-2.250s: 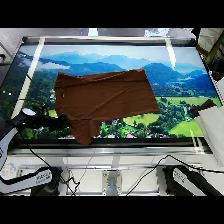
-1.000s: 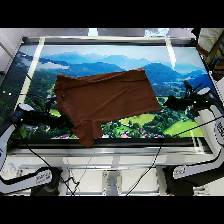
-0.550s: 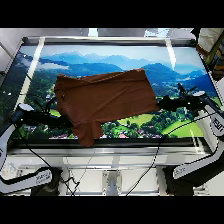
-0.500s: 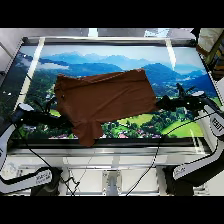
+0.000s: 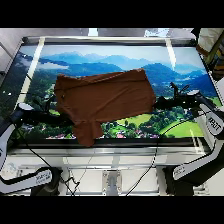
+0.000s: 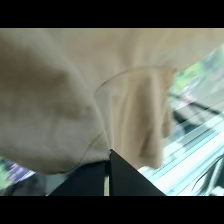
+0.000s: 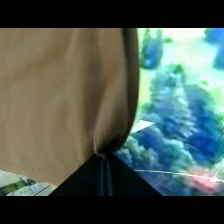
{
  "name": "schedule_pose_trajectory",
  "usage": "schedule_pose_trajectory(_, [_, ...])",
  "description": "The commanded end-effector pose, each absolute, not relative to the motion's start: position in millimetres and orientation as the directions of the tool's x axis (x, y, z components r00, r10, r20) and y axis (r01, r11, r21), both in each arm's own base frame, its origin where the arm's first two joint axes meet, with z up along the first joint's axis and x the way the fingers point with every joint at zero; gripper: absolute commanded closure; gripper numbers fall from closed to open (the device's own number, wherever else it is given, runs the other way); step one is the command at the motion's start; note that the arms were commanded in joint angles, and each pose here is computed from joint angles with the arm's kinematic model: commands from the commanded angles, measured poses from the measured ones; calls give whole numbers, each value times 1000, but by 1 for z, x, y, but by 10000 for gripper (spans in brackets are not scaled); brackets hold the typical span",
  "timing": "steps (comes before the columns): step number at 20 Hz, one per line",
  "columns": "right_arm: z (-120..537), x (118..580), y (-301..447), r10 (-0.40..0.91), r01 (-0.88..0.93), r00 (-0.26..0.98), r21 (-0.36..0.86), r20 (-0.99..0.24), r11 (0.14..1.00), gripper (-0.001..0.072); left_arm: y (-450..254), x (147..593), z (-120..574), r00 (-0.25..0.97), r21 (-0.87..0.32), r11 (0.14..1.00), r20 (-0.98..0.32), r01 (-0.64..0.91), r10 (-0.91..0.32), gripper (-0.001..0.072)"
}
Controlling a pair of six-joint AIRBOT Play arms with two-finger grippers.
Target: Fold the shirts.
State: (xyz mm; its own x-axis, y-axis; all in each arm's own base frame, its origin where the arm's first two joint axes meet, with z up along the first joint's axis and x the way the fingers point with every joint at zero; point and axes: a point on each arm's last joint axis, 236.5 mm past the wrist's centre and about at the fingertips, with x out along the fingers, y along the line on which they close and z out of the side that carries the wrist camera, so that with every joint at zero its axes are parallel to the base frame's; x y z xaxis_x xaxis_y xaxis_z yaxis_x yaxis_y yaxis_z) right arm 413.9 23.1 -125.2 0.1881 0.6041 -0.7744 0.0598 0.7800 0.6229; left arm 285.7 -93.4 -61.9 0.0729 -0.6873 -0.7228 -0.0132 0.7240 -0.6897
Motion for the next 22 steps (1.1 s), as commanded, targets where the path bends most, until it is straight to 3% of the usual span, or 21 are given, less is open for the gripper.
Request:
schedule_pose_trajectory(1, [-81,442,30,645,-13,257,665,-719,747,686,-103,320,-24,171,-749,662,-649,23,-741,694])
schedule_pose_trajectory(4, [-16,471,20,610,-124,372,614,-700,779,687,-95,367,45,290,-717,673,-615,181,-733,694])
schedule_pose_trajectory(8, [105,493,11,539,-273,568,475,-622,837,687,-70,419,172,510,-557,738,-539,380,-670,694])
schedule_pose_trajectory(13, [251,468,-25,280,-231,797,158,-535,960,688,-32,431,321,736,-359,823,-382,440,-559,694])
schedule_pose_trajectory(17, [374,401,-40,78,-115,933,-85,-351,990,688,-37,400,409,803,-238,846,-273,477,-530,694])
schedule_pose_trajectory(22, [480,263,-21,-49,23,994,-251,-97,968,688,-93,307,487,781,-102,792,-134,602,-610,696])
